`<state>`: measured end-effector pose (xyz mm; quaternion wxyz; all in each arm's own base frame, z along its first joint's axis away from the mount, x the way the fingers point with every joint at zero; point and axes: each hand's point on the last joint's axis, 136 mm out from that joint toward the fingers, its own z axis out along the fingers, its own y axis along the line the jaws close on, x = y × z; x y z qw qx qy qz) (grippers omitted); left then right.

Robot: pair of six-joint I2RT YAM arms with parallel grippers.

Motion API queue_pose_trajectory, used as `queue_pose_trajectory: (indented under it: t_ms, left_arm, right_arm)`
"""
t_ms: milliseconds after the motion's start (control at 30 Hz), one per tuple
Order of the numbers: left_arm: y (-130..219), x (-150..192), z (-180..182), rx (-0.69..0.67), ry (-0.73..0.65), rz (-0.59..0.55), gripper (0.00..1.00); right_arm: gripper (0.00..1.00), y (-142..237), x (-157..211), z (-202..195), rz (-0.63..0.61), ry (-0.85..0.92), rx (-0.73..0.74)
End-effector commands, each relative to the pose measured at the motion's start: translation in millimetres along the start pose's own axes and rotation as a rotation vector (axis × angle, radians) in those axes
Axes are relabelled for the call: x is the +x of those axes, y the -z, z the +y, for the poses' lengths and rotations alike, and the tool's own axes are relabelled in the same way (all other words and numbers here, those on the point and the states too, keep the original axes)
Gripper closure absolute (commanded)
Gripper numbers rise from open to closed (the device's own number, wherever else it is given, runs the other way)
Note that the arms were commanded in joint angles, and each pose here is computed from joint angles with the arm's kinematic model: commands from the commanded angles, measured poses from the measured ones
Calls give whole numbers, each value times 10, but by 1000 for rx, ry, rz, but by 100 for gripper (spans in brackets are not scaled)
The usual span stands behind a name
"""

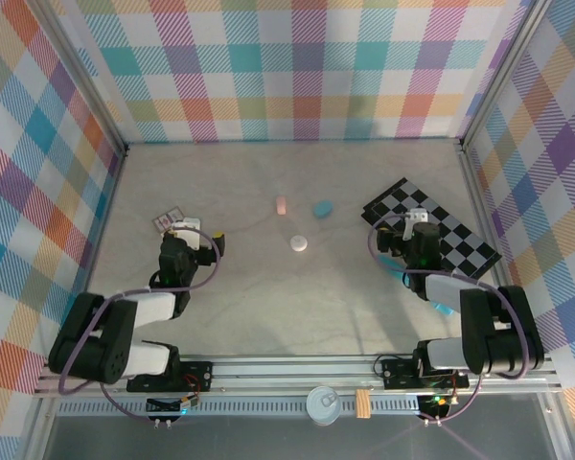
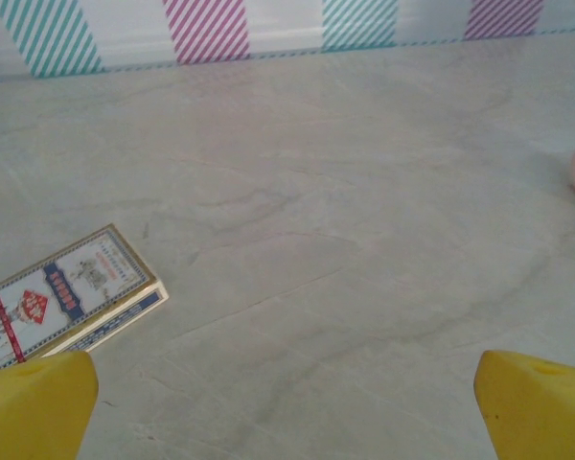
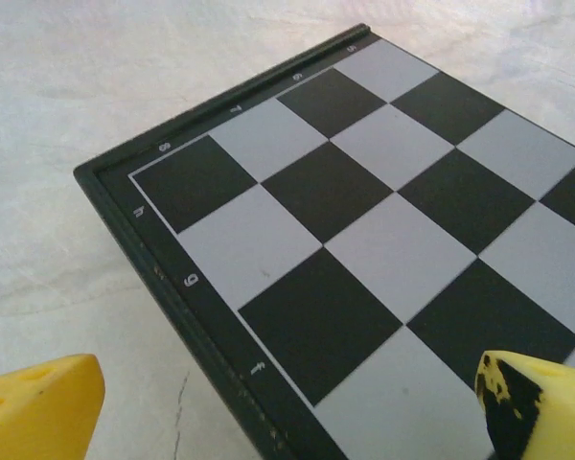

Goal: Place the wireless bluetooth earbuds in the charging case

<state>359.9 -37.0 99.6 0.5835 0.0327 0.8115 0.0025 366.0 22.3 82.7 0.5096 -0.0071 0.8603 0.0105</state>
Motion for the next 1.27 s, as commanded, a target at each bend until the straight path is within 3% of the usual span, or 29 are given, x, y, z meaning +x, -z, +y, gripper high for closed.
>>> queue_pose_trajectory:
  t_ms: [0, 100, 367, 1233]
  left_arm:
    - [-108, -91, 143, -33, 77, -77, 0]
    - [-215, -23, 221, -54, 107, -88, 0]
    - [-446, 68, 243, -33, 133, 81, 0]
    - [-444, 61, 247, -40, 125, 76, 0]
  right_arm:
    - [1, -38, -405, 43, -164, 4, -58]
    - [1, -160, -285, -39, -147, -40, -63]
    - [1, -235, -234, -102, -127, -58, -37]
    - [1, -218, -228, -106, -136, -56, -36]
